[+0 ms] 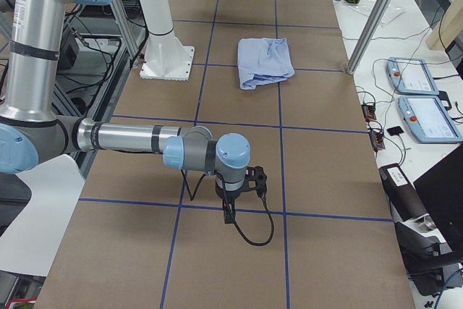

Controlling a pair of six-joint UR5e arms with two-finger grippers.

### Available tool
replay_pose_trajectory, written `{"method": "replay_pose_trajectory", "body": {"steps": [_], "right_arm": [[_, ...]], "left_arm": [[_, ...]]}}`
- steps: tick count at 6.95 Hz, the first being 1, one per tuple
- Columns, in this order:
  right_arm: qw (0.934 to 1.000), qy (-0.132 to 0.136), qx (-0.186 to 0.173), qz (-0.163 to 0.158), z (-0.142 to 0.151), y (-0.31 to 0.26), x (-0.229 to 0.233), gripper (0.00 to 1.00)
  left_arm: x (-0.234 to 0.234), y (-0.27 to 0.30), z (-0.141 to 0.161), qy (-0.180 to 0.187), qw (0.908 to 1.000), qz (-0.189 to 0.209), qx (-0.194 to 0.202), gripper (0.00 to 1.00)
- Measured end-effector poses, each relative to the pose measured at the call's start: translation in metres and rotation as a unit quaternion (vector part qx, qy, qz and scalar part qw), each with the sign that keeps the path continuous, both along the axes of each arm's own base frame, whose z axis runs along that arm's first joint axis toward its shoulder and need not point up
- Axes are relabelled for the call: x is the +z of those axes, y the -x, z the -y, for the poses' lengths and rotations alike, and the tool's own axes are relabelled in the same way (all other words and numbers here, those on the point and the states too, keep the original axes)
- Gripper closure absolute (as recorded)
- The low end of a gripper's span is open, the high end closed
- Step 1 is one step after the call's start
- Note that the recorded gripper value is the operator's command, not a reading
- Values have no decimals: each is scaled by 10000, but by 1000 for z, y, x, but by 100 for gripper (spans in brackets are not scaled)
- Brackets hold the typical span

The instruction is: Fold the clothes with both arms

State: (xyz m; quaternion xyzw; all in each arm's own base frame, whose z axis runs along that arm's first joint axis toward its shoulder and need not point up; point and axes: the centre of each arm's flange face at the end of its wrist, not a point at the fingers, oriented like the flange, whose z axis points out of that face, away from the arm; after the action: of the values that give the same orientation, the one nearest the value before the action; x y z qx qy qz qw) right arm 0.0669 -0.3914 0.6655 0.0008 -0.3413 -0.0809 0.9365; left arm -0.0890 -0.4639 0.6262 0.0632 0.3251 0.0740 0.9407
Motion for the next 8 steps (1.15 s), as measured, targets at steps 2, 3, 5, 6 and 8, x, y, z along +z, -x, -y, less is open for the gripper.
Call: {"method": "replay_pose_trajectory", "body": {"steps": [2, 3, 5, 6, 8], "right_arm": [[10000, 9, -1, 3, -1, 0, 1, 0], [10000, 17, -2, 1, -1, 0, 2, 0], [10000, 23, -2, -4, -2, 0, 2, 0], [10000, 24, -2, -3, -2, 0, 2, 0], [10000, 25, -2, 1, -2, 0, 2, 0]], "left_arm": [[8, -13, -20, 265, 9950, -959, 23, 0], [10, -17, -24, 227, 9924, -1208, 39, 0], [11, -14, -22, -49, 9959, -896, 66, 0], [11, -12, -19, -125, 9972, -737, 69, 0], [11, -10, -17, -143, 9982, -582, 55, 0]]}}
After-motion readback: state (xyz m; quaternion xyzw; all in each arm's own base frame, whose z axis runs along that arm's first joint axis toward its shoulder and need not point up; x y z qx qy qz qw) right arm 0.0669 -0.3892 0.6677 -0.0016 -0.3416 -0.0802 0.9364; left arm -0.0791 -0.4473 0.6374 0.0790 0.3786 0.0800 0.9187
